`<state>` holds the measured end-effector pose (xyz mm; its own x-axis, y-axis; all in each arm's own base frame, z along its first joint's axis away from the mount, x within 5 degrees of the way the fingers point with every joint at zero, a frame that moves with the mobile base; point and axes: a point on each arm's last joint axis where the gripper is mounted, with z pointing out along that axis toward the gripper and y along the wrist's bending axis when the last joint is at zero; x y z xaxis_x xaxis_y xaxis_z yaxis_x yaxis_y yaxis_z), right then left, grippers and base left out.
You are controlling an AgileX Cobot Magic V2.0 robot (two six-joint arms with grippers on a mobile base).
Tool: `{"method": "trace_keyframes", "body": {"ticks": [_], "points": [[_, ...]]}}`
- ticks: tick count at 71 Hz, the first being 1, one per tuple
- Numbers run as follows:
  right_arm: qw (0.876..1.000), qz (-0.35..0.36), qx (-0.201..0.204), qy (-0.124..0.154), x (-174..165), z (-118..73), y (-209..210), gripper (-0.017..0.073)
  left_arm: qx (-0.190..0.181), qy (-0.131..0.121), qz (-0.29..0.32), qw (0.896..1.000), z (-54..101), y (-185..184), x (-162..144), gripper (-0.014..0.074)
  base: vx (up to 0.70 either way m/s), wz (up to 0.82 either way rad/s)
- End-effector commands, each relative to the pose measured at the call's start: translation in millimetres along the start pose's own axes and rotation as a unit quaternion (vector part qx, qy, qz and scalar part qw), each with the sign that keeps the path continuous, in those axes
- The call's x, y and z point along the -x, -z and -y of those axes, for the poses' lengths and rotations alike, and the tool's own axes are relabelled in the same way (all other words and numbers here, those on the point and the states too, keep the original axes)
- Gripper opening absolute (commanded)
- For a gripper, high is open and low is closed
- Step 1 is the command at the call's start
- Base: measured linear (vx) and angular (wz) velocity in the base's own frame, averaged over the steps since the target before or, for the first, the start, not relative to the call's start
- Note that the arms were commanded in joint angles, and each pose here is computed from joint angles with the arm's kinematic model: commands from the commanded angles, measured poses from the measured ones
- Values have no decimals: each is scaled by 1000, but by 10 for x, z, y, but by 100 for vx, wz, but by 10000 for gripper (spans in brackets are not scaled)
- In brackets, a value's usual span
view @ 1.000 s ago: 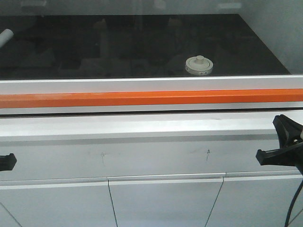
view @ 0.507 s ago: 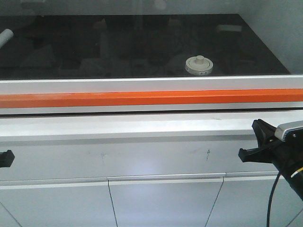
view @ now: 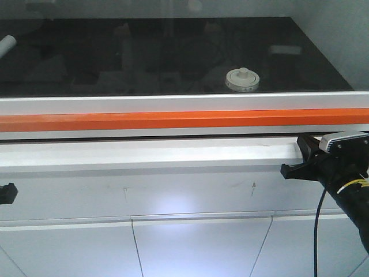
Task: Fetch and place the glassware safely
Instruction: 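Raise both grippers toward the orange handle of the fume hood sash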
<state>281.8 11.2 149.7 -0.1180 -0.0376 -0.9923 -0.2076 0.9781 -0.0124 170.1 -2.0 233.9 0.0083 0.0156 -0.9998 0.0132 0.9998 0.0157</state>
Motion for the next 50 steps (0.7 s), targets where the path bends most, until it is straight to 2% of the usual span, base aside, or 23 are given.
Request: {"method": "trace_keyframes", "body": {"ticks": [1, 34, 50], "points": [[996, 90, 2, 12, 241, 30, -72, -1, 0, 8, 60, 998, 2, -11, 163, -7, 0, 0], [998, 62, -5, 20, 224, 108, -337, -1, 0, 8, 60, 998, 2, -11, 163, -7, 0, 0], [996, 91, -5, 25, 322, 127, -399, -1, 0, 8, 60, 998, 2, -11, 163, -7, 0, 0]]}}
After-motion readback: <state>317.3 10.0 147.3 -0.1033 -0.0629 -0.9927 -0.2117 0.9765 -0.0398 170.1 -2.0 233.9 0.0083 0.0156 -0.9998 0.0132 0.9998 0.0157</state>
